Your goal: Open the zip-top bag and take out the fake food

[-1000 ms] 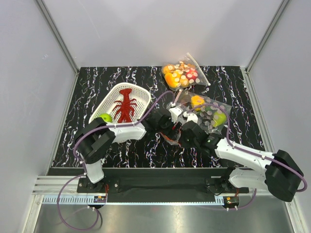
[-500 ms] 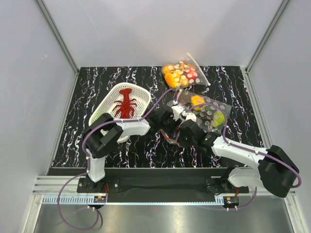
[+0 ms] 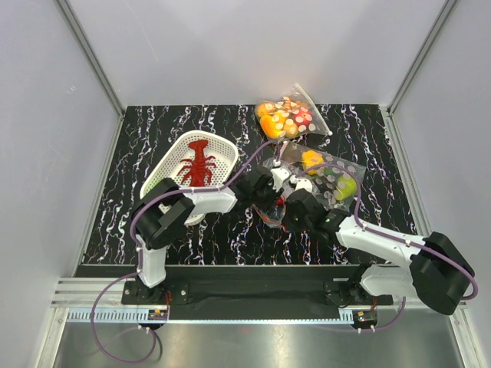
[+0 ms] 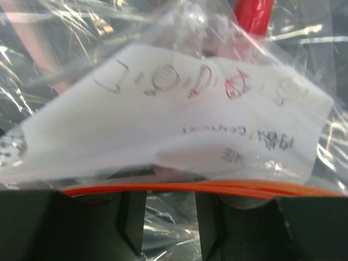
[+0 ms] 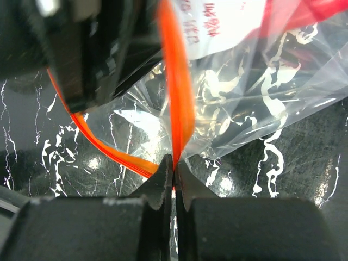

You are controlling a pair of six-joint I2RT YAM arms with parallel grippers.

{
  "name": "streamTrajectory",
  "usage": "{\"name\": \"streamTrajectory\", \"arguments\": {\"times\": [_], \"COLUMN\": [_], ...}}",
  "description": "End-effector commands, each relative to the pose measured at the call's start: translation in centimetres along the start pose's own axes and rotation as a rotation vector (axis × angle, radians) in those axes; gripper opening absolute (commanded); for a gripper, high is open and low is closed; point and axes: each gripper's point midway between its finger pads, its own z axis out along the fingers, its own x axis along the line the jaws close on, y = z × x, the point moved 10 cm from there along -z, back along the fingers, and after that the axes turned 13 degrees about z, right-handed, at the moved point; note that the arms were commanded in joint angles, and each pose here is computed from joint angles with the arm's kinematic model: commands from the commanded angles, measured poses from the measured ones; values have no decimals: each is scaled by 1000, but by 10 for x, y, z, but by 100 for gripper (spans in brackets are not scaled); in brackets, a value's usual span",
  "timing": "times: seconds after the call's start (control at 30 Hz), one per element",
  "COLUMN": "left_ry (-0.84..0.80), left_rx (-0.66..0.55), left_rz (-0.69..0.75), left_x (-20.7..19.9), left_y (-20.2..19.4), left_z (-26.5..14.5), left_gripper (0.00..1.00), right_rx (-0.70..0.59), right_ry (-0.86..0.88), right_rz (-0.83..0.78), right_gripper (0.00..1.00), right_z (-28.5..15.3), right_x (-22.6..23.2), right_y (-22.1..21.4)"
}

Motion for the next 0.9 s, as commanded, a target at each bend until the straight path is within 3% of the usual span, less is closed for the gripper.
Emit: {"name": "streamTrajectory", "arguments": {"times": [0.0, 0.1, 0.47, 0.87], "left_ry": [-41, -51, -48, -187], "left_rx": [-66, -83, -88, -30], "left_rz": [-12, -28, -107, -222], "left_x": [-2, -6, -11, -32], "left_y": [13, 19, 35, 19], "left_z": [-28, -44, -83, -121], "left_gripper": [13, 0, 0, 0], "right_rx": [-37, -46, -48, -110], "right_ry": [12, -11, -42, -152], "right_rz": [2, 0, -4, 5], "right_gripper": [2, 2, 2, 1], "right_z": [-6, -8, -7, -8], "right_x": [0, -2, -2, -7], "right_y": [7, 9, 10, 18]}}
